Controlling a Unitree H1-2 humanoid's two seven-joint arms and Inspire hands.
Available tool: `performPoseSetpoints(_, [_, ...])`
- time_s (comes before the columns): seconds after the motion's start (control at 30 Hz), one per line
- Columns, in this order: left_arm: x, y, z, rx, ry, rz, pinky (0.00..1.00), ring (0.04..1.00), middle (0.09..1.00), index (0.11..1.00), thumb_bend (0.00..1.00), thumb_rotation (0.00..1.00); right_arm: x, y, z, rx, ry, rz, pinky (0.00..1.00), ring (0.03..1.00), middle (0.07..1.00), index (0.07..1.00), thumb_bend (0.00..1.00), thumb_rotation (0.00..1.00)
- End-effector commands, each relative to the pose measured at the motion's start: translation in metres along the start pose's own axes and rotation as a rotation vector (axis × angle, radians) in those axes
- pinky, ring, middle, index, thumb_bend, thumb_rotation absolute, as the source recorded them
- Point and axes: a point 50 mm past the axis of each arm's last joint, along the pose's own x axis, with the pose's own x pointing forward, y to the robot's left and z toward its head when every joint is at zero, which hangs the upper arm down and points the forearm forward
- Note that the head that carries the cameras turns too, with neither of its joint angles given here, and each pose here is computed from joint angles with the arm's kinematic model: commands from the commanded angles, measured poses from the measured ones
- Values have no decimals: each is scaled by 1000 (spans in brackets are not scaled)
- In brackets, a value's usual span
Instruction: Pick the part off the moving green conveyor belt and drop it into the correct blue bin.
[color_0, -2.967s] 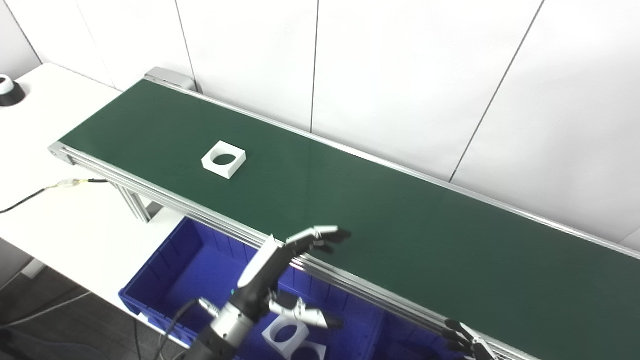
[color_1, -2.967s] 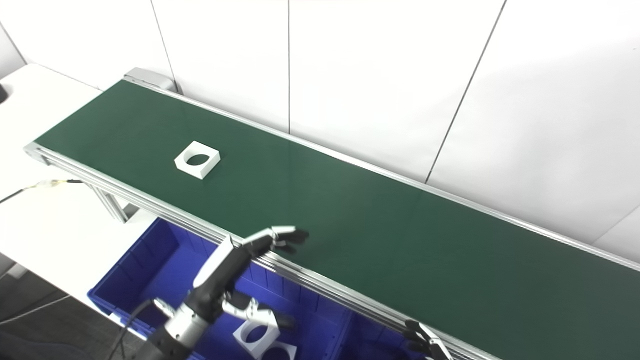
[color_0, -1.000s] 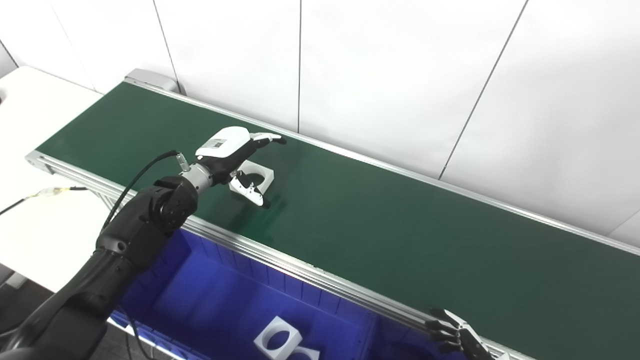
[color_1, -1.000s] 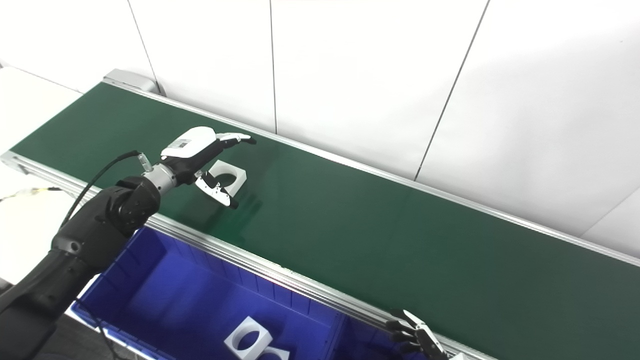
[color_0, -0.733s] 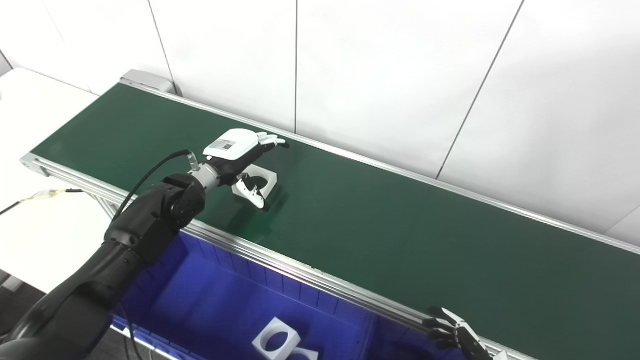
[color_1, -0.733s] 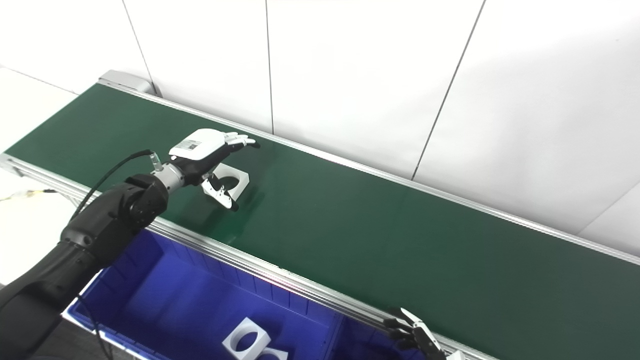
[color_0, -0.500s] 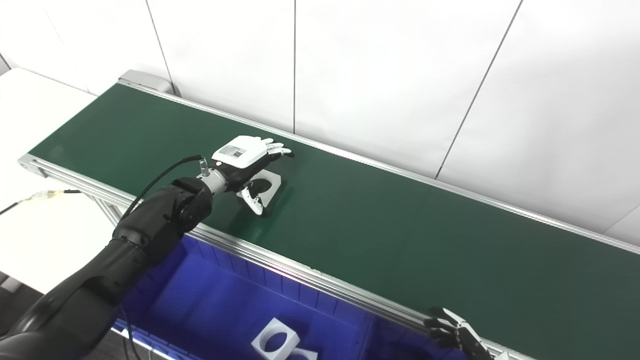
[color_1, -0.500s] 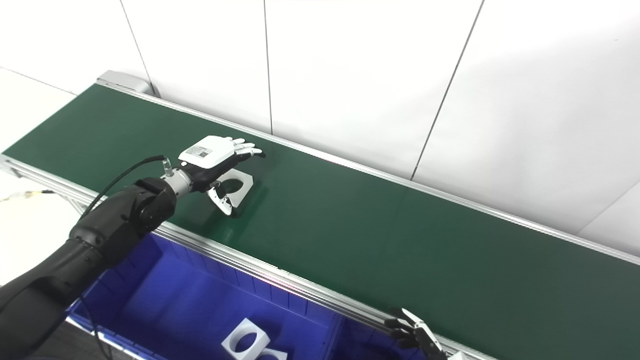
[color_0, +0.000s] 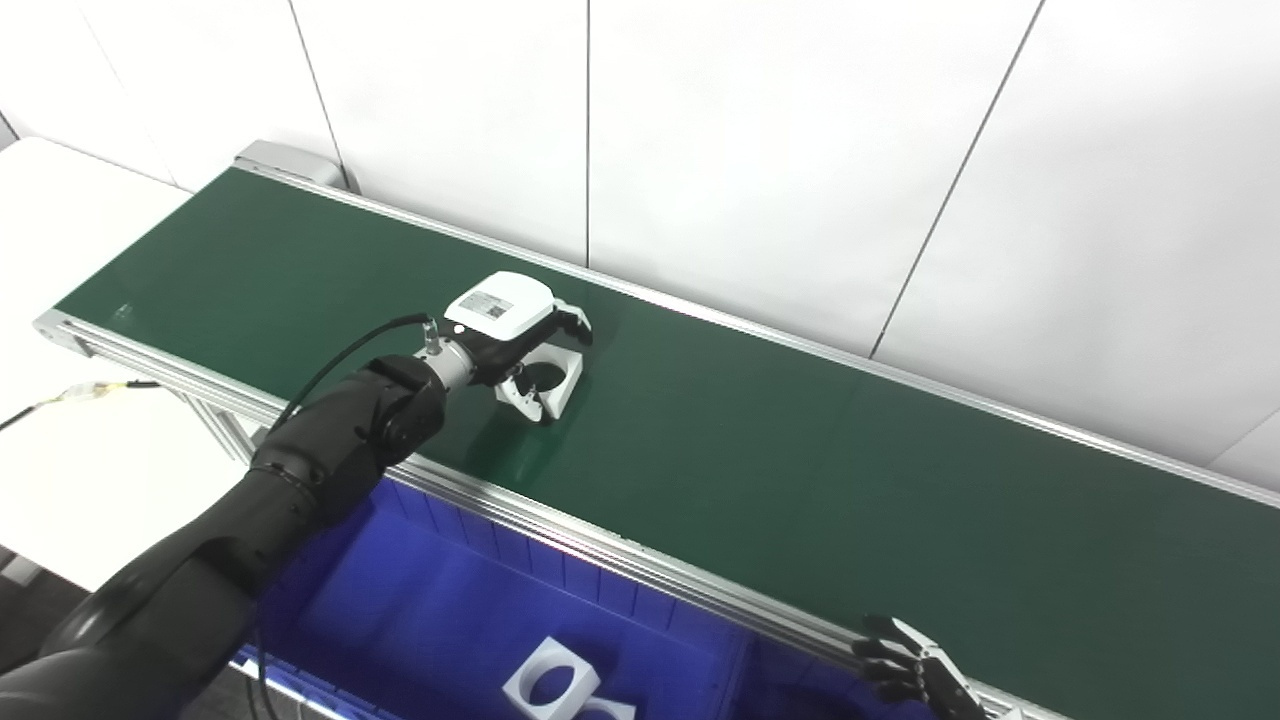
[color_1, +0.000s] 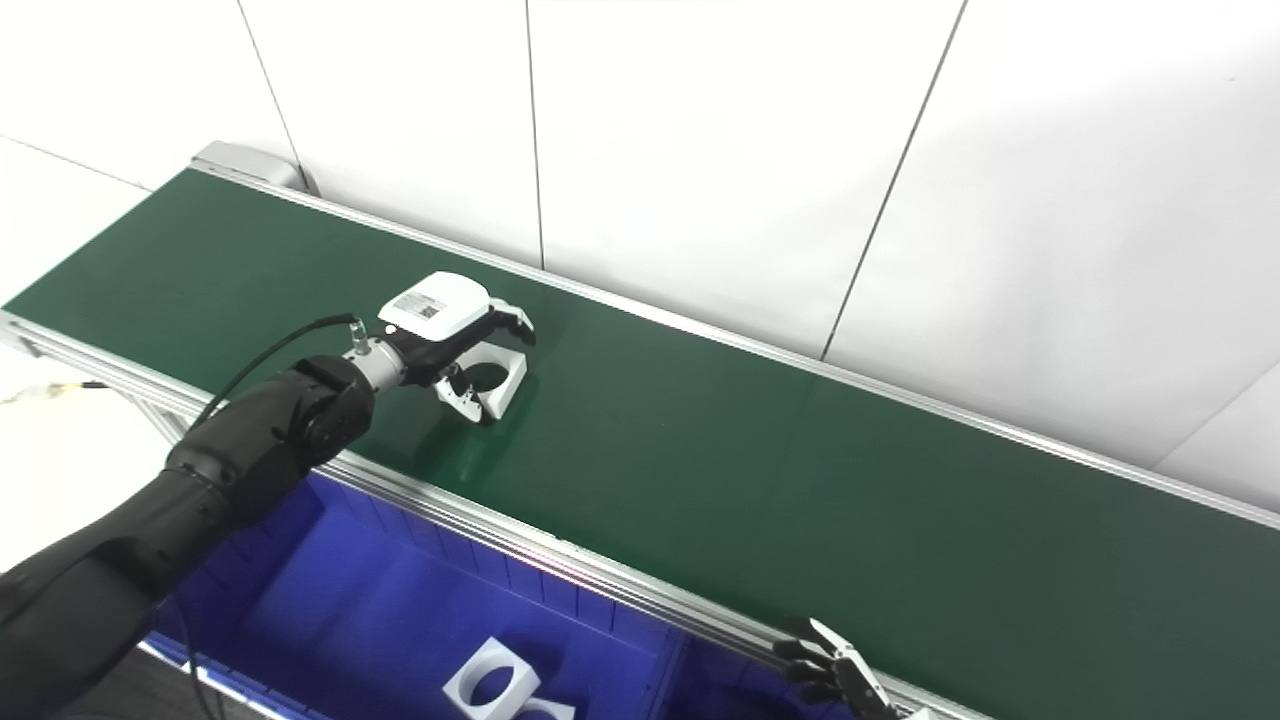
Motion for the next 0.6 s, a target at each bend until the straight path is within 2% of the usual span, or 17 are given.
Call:
performPoseSetpoints(0.0, [14,29,1,5,-7,74,443,520,565,547,504,0,0,-5,12,26,-81,-50,567,639,698,787,1000,227])
performPoseSetpoints(0.03, [14,30,1,-1,1,69,389,467,526,520,510,0,0,-5,12,25,-84,-51,563,637,697,787,1000,218])
performPoseSetpoints(0.07, [15,30,2,-6,6,66,285,355,444,508,514,0,0,-5,12,23,-85,-51,566,637,698,789,998,223])
performPoseSetpoints(0.1, [16,30,3,-18,13,62,251,320,422,505,515,0,0,-5,13,29,-84,-52,570,639,699,790,997,222])
performPoseSetpoints(0.13, [16,31,4,-27,19,58,219,290,406,503,515,0,0,-5,13,35,-83,-52,577,645,702,791,994,216])
performPoseSetpoints(0.2, [16,33,6,-51,27,47,172,244,453,489,521,0,-1,-5,13,31,-71,-52,591,655,706,794,995,231])
performPoseSetpoints(0.37, [11,34,8,-108,14,51,152,223,471,484,523,0,-1,-5,14,28,-73,-64,584,645,697,789,1000,245])
performPoseSetpoints(0.53, [-1,46,12,-167,-44,151,149,215,472,483,522,0,-1,-5,18,28,-62,-60,604,659,705,797,981,248])
performPoseSetpoints(0.57, [-4,50,14,-170,-53,176,186,255,424,492,517,0,-1,-5,18,26,-60,-60,610,664,707,798,982,251])
